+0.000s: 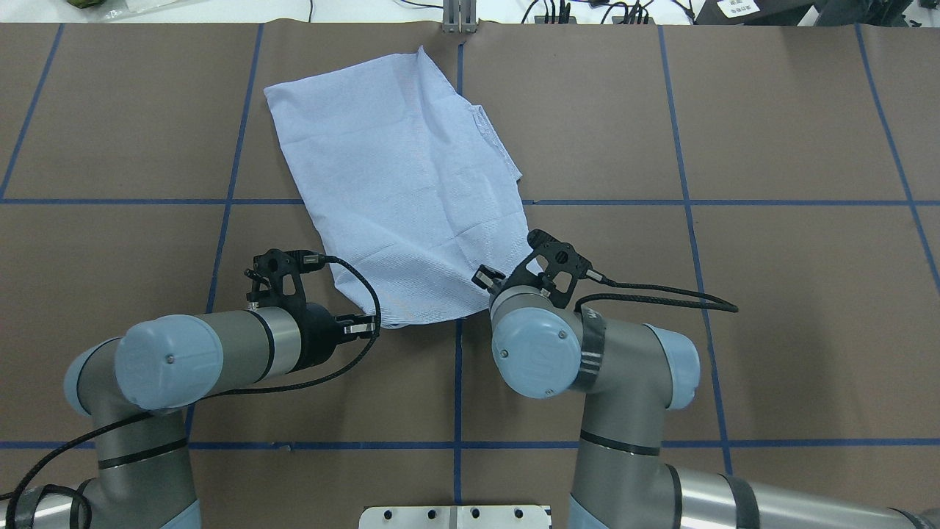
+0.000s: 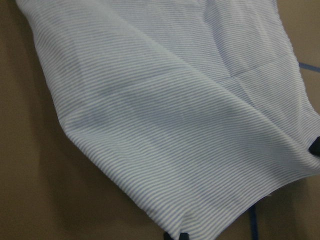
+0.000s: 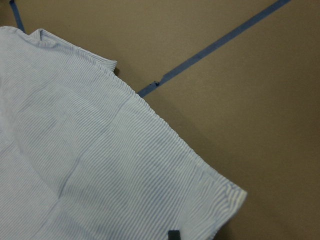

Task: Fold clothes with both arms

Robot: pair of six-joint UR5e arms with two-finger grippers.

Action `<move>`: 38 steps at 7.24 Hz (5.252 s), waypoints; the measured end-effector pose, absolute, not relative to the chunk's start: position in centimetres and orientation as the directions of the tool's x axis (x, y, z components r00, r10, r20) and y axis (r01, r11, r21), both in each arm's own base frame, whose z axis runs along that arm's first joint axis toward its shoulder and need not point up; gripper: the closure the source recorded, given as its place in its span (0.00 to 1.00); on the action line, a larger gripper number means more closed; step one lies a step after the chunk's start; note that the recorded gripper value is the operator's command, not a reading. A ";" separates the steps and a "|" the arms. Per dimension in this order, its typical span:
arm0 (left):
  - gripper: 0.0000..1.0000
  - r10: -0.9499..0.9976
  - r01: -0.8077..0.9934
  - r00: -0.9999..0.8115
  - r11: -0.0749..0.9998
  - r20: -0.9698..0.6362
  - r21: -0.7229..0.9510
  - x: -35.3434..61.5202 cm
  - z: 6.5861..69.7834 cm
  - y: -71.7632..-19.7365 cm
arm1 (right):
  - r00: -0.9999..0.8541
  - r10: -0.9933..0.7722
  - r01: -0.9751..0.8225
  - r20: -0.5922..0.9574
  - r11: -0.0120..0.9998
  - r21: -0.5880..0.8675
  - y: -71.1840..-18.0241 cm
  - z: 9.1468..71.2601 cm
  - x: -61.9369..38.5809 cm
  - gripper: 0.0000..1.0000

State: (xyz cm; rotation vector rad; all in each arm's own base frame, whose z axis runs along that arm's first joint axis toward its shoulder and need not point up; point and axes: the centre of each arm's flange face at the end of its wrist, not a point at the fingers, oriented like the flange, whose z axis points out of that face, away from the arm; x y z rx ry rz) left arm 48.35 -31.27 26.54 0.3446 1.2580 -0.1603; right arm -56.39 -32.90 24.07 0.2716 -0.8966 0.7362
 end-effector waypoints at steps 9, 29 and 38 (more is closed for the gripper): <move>1.00 0.084 0.219 0.316 0.963 -0.945 0.159 40.6 17.3 -26.7 | 0.472 0.339 -0.620 0.814 0.784 0.033 -22.3 15.7 -47.7 1.00; 0.00 0.436 0.077 0.593 0.807 -0.677 0.586 30.9 29.7 -45.8 | 0.700 0.108 -0.292 0.706 0.945 0.146 -51.5 19.0 -38.7 0.00; 0.00 0.613 -0.360 0.735 0.716 -0.292 0.598 -8.4 57.5 -45.2 | 0.757 -0.195 0.145 0.623 0.981 0.131 -40.8 56.8 5.8 0.00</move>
